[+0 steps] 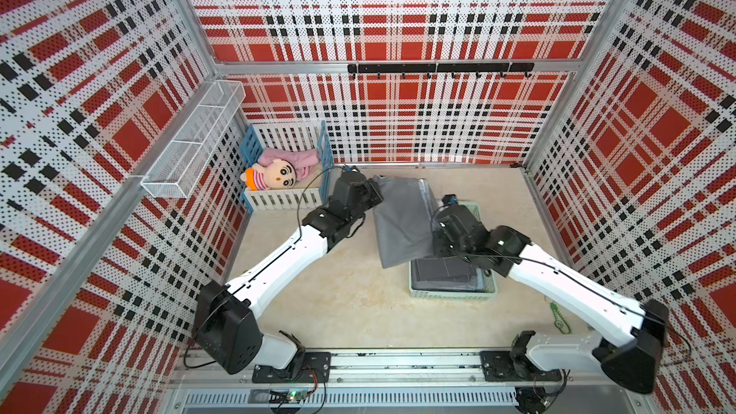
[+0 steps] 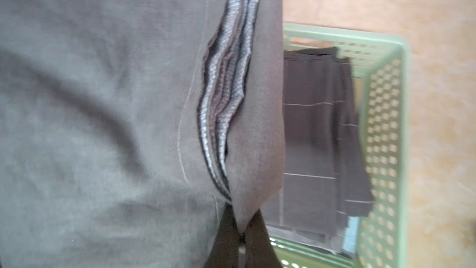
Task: Put the folded pillowcase in the basket
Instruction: Place the pillowcase in the basket.
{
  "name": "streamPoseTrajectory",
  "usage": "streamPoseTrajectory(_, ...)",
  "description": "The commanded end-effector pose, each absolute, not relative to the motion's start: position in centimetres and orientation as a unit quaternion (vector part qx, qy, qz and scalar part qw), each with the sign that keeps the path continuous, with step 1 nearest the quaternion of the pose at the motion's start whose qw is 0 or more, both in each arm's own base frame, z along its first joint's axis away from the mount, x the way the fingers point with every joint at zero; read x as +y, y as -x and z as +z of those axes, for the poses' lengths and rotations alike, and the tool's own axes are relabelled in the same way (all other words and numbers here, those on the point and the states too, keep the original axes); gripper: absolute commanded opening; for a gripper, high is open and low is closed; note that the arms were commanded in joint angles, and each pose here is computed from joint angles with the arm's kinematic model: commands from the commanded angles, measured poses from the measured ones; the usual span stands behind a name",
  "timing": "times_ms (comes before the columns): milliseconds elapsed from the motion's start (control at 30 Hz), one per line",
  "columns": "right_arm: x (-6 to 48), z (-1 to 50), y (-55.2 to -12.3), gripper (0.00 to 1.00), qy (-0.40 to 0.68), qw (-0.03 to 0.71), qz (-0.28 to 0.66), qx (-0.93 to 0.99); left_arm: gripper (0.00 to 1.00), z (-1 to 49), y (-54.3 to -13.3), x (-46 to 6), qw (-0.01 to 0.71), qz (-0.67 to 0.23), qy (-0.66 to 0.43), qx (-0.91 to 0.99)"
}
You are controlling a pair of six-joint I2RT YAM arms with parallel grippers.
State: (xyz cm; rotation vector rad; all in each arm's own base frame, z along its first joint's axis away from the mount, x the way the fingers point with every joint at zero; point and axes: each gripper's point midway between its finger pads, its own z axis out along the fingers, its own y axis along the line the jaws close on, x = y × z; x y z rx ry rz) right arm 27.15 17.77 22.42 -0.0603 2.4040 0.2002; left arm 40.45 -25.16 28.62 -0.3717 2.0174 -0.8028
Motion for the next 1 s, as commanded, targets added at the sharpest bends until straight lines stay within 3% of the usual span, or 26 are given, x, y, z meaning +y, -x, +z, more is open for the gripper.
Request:
streamPoseTrajectory(0, 12.4, 21.3, -25.5, 0.0, -0.034, 0.346, 0.034, 0.937, 0.0, 27.5, -40.9, -29.4, 0.438, -0.342, 0.135, 0.82)
streamPoseTrajectory(233, 8.2, 18.2, -24.9, 0.0, -0.082, 0.33, 0.023, 0.94, 0.0, 21.8, -43.0, -35.2, 0.405, -0.349, 0.106, 0.839)
streamPoseTrajectory(600, 8.5, 9.4, -23.4, 0.0, -0.09, 0.252, 0.021, 0.963, 0.0, 10.9, -45.3, -36.5, 0.344, -0.321, 0.089, 0.878)
streamPoseTrajectory(633, 8.3, 9.5, -23.3, 0.06, -0.094, 0.251, 0.017, 0.963, 0.0, 11.0, -45.2, -36.4, 0.345, -0.321, 0.089, 0.878)
streamPoseTrajectory(700, 8.3, 10.1, -23.4, 0.24, -0.099, 0.257, 0.023, 0.961, 0.15, 12.0, -44.8, -36.3, 0.351, -0.326, 0.083, 0.874)
streamPoseTrajectory(733, 8.2, 10.7, -23.5, 0.39, -0.104, 0.265, 0.023, 0.958, 0.29, 12.7, -44.7, -36.2, 0.355, -0.329, 0.08, 0.872)
streamPoseTrajectory(833, 7.8, 12.3, -24.1, 0.48, -0.108, 0.286, 0.015, 0.952, 0.54, 16.0, -44.2, -36.1, 0.377, -0.34, 0.067, 0.859)
streamPoseTrajectory(967, 7.6, 15.2, -24.8, 0.62, -0.113, 0.318, 0.015, 0.941, 0.59, 21.0, -42.7, -35.4, 0.407, -0.357, 0.049, 0.839)
